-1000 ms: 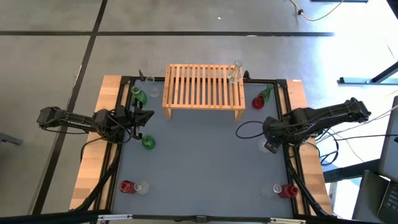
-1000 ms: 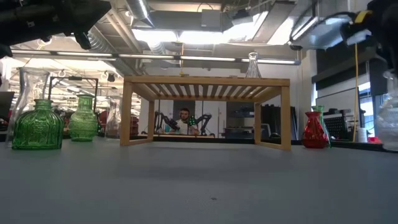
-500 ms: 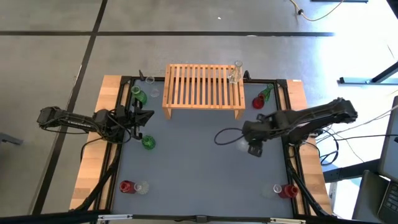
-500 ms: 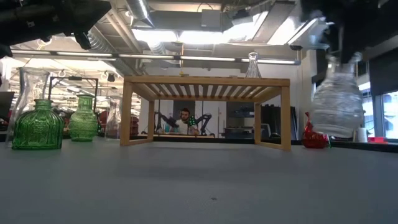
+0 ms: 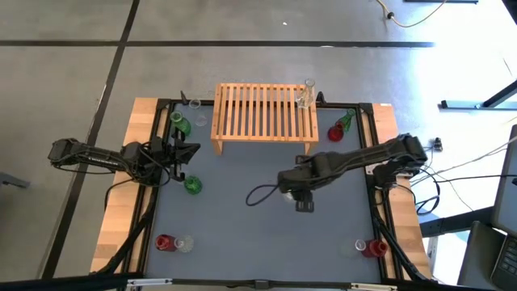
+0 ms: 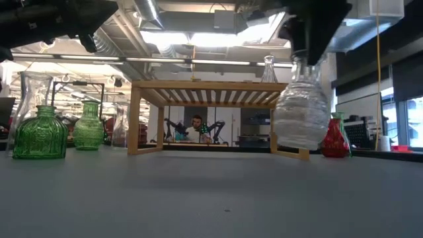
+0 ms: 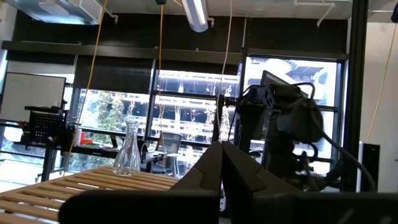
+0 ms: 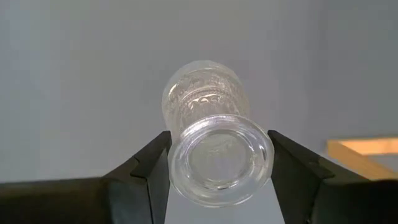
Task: Sort vases onto shelf
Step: Put the transparent vase on the shelf aligned with the other transparent vase
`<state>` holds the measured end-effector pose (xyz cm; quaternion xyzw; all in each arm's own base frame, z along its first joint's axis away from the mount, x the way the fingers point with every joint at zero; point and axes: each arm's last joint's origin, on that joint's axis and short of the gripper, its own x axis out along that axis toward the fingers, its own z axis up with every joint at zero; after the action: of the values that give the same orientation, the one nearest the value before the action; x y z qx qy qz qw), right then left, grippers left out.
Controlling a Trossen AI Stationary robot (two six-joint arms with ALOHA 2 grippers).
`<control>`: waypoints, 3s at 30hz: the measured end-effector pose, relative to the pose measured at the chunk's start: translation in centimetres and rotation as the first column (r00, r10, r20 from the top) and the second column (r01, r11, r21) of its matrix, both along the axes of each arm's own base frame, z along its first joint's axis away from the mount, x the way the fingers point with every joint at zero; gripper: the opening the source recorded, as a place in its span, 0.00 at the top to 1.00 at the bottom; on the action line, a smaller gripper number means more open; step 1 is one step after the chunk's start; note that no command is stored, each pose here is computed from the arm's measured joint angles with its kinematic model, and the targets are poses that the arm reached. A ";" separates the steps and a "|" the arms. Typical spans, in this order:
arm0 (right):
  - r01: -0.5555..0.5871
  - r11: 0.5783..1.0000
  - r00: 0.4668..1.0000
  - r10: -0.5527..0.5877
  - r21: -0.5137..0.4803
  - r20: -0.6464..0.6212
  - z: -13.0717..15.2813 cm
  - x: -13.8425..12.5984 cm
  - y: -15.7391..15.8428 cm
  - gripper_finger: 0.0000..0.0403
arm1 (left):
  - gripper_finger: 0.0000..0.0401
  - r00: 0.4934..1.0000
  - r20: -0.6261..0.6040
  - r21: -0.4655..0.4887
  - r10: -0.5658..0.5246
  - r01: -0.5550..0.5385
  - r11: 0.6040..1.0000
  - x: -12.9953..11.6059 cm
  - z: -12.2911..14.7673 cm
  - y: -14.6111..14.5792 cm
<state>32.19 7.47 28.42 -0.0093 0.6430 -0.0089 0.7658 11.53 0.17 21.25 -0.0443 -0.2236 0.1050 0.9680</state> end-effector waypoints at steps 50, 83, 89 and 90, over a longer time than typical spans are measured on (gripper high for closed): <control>-0.049 0.997 0.983 0.037 0.062 0.179 2.9 0.1 -1.1 0.24 | 0.99 1.000 0.002 -0.006 -0.005 0.005 1.000 0.0 0.0 0.0; 0.007 0.983 0.728 -0.131 0.185 0.672 -2.6 -7.2 -1.1 0.25 | 0.99 1.000 0.011 -0.007 -0.004 0.004 1.000 0.0 0.1 0.0; 0.001 0.982 0.689 -0.138 0.190 0.711 -4.4 -7.0 -0.9 0.25 | 0.99 1.000 0.010 -0.007 -0.004 0.004 1.000 0.0 0.1 0.0; -0.001 0.981 0.681 -0.141 0.193 0.719 -4.6 -6.9 -0.9 0.25 | 0.99 1.000 0.010 -0.007 -0.004 0.004 1.000 0.0 0.1 0.0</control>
<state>25.28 6.57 23.85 0.0879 0.2832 0.0162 0.9549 11.49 0.17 21.32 -0.0488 -0.2280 0.1036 0.9669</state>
